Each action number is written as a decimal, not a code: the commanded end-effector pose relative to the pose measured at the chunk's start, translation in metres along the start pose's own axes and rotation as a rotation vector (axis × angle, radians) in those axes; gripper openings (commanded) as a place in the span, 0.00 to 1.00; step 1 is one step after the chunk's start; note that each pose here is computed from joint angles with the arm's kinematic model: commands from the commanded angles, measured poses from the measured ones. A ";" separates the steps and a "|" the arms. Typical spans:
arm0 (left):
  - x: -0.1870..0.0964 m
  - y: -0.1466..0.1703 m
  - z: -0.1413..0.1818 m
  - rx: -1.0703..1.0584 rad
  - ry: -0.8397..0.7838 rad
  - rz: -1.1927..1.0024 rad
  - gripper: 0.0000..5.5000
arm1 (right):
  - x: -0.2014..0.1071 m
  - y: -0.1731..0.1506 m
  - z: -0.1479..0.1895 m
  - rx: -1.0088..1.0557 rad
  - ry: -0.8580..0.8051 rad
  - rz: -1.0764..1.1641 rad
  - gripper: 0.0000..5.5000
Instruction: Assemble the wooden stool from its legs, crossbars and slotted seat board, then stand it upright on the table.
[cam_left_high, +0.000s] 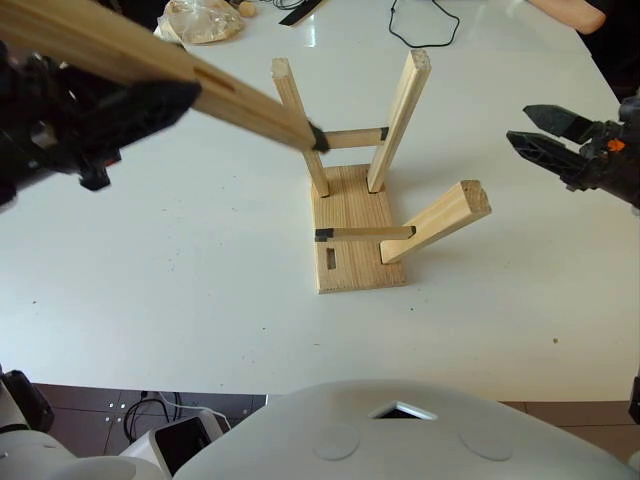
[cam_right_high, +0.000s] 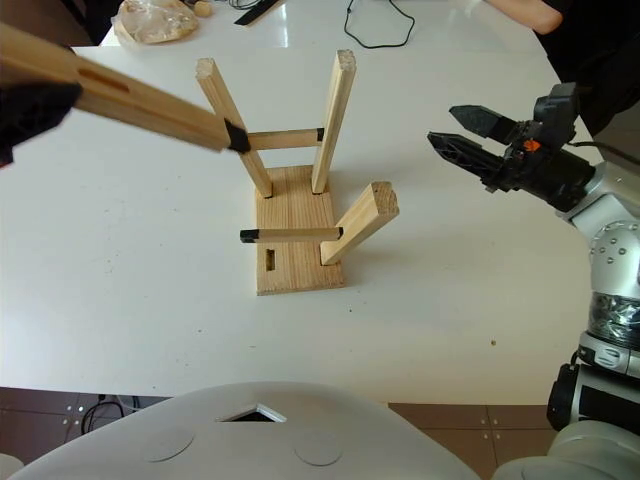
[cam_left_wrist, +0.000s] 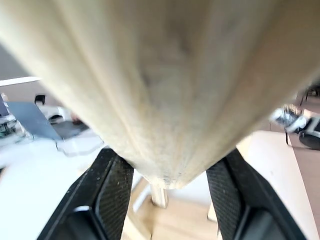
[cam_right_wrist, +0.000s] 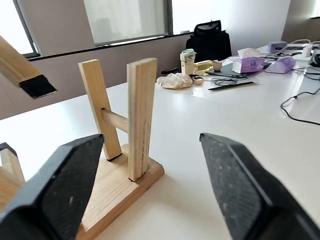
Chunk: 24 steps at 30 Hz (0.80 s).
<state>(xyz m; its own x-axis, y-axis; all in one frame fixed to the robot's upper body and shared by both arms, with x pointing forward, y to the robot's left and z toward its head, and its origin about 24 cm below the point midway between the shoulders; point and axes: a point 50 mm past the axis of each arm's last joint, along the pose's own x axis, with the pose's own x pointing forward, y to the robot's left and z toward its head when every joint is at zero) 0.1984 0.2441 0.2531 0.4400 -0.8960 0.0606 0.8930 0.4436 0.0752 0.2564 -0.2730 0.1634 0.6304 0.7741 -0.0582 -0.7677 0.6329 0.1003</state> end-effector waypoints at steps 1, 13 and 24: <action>-0.007 -0.002 -0.037 0.019 0.184 -0.016 0.38 | 0.005 0.008 -0.020 -0.050 0.104 0.033 0.64; 0.003 -0.022 -0.070 -0.044 0.212 -0.111 0.38 | 0.017 0.035 -0.059 -0.197 0.341 0.209 0.64; 0.019 -0.031 -0.088 -0.047 0.223 -0.134 0.38 | 0.022 0.037 -0.066 -0.222 0.357 0.223 0.64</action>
<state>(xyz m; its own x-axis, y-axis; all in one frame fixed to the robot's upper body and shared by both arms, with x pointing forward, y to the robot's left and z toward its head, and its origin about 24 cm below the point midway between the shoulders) 0.1880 0.2185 0.1620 0.3390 -0.9241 -0.1761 0.9390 0.3438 0.0038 0.2325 -0.2335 0.0991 0.4016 0.8259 -0.3957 -0.9066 0.4198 -0.0438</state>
